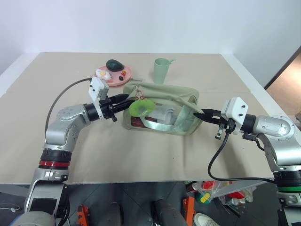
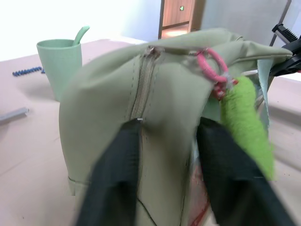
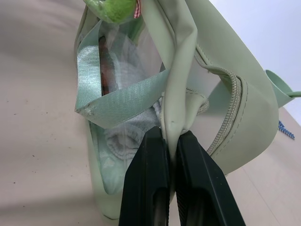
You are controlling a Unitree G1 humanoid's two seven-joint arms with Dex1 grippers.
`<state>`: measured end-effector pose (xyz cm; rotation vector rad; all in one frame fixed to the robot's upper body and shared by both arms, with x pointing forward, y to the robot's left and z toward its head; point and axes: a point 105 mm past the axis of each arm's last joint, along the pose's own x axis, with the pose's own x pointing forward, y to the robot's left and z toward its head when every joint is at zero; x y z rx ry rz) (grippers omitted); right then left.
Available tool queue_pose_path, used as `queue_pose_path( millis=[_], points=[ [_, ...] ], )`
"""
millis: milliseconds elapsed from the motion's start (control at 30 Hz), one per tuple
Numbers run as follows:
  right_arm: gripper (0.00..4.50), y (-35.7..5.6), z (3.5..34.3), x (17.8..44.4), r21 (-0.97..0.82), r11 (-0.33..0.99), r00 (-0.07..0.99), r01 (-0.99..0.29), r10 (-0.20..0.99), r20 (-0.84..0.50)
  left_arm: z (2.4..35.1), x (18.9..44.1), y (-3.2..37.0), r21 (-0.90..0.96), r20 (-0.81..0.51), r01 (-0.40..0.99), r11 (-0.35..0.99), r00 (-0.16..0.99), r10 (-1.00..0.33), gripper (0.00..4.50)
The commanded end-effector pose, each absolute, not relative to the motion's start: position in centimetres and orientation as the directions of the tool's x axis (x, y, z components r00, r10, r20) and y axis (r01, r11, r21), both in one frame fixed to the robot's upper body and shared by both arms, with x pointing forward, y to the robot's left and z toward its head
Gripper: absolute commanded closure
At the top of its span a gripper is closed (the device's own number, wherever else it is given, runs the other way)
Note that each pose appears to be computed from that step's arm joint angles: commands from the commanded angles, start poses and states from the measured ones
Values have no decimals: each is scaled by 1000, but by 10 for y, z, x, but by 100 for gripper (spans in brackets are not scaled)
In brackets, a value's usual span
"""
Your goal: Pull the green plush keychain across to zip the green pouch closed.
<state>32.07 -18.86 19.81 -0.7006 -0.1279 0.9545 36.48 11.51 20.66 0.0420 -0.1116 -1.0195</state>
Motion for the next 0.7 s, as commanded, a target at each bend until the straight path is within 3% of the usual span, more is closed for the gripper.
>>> queue_pose_path(
  millis=[33, 267, 300, 367, 633, 700],
  points=[
    [450, -192, 201, 322, -616, 375, 600, -693, 774, -204, 222, 364, 115, 138, 106, 845, 516, 505, -856, 433],
    [450, -192, 198, 321, -532, 393, 573, -750, 788, -225, 228, 355, 110, 159, 109, 854, 495, 483, -869, 442],
    [378, -191, 201, 321, -526, 402, 573, -749, 792, -211, 229, 354, 110, 159, 108, 855, 493, 482, -870, 450],
    [330, -190, 205, 320, -530, 404, 573, -745, 795, -200, 229, 352, 110, 155, 104, 856, 493, 482, -870, 450],
    [53, -202, 228, 319, -581, 413, 618, -701, 758, -207, 228, 348, 109, 126, 77, 851, 510, 505, -860, 450],
    [7, -207, 241, 321, -604, 431, 647, -670, 738, -192, 224, 348, 110, 121, 64, 843, 524, 520, -852, 450]
  ],
)
